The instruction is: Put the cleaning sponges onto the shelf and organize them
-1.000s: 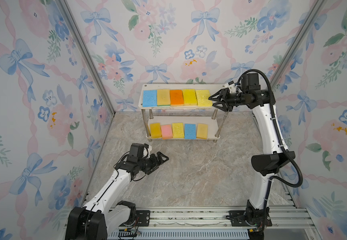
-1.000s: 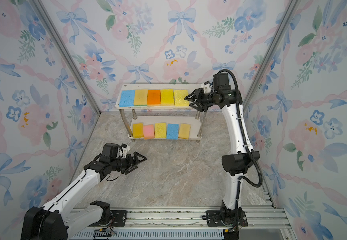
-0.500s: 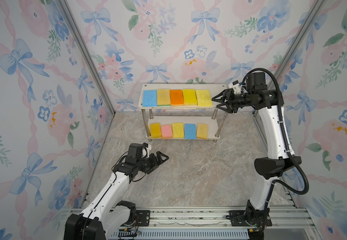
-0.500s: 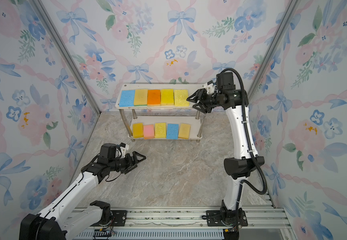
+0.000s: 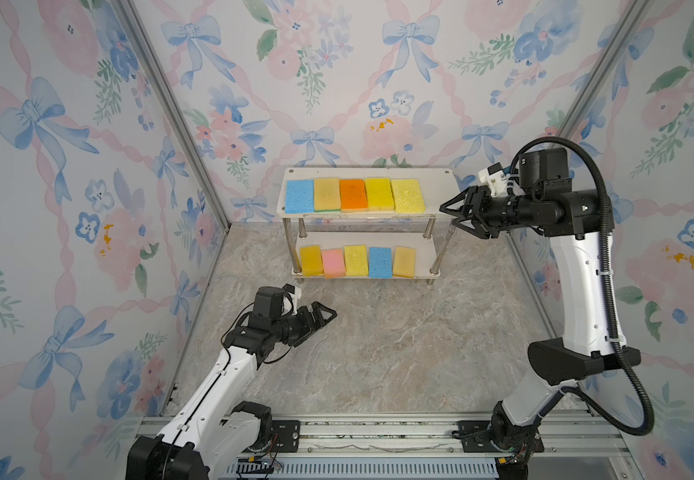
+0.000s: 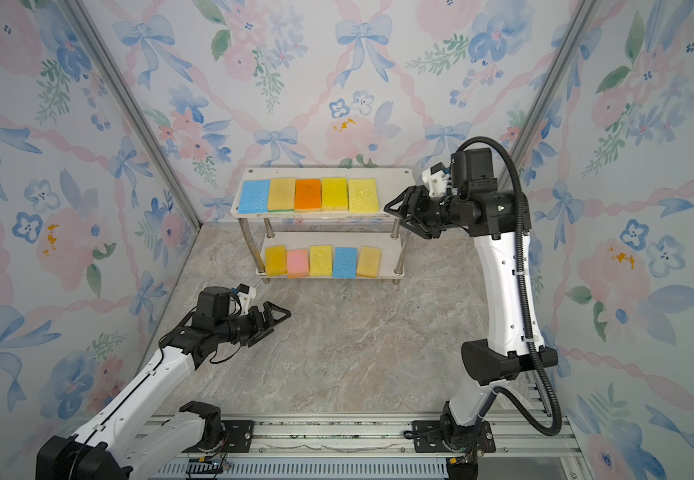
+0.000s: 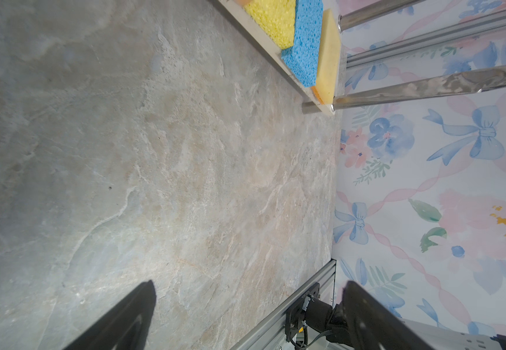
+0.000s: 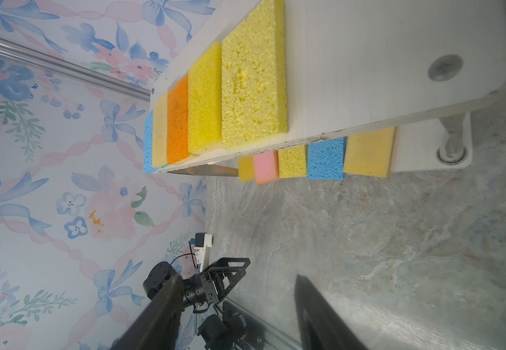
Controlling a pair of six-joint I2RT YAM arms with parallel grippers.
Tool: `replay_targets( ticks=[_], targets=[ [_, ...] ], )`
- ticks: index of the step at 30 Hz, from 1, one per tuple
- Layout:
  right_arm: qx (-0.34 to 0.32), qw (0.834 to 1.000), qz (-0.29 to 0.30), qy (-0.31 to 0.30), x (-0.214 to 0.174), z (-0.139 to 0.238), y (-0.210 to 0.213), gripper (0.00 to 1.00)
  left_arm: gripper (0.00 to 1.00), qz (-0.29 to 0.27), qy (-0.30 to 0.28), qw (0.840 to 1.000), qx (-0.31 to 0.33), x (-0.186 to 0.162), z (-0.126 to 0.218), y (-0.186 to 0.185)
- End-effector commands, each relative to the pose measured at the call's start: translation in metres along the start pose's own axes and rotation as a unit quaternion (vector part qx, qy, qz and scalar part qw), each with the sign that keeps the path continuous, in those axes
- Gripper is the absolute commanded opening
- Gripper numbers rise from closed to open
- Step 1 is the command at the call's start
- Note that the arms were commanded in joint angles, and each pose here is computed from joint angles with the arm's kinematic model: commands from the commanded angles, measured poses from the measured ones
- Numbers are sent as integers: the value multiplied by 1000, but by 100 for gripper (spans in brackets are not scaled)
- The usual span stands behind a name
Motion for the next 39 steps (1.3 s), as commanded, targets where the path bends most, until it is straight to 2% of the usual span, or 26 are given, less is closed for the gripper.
replay_targets(
  ticks=[1, 6, 14, 18, 21, 22, 24, 27, 31, 34, 39],
  targets=[
    [-33, 999, 18, 10, -13, 7, -8, 63, 98, -26, -32, 999, -6, 10, 11, -13],
    [-52, 997, 49, -13, -24, 20, -14, 63, 98, -44, -67, 997, 5, 15, 18, -15],
    [-58, 991, 66, -105, -30, 30, -41, 67, 98, -82, -133, 988, 0, 29, 40, -37],
    [-75, 981, 90, -156, -30, 32, -54, 77, 98, -99, -176, 979, 18, 35, 50, -39],
    [-92, 971, 123, -186, -33, 30, -66, 89, 98, -103, -216, 970, 44, 41, 57, -37],
    [-101, 966, 135, -196, -35, 29, -70, 100, 98, -104, -230, 966, 56, 44, 58, -35],
    [-119, 956, 157, -218, -39, 28, -80, 97, 98, -107, -253, 958, 80, 48, 61, -30],
    [-145, 930, 217, -260, -48, 26, -94, 97, 98, -124, -282, 943, 124, 52, 63, -21],
    [-131, 901, 311, -273, -67, 8, -111, 97, 98, -151, -331, 908, 210, 55, 63, 5],
    [-136, 900, 321, -260, -76, -10, -130, 97, 98, -178, -368, 879, 243, 55, 64, 17],
    [-178, 895, 350, -209, -83, -44, -169, 97, 98, -233, -444, 839, 212, 52, 70, 23]
  ],
)
Point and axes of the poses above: each gripper's point midway between its finger pads, its own z axis back along the fingers, its own y axis along the line the jaws close on, x = y × z, the point moved 7 cm from there along z, back along the fingers, and after that the axes turned 4 degrees about z, right-handed, at the moved point
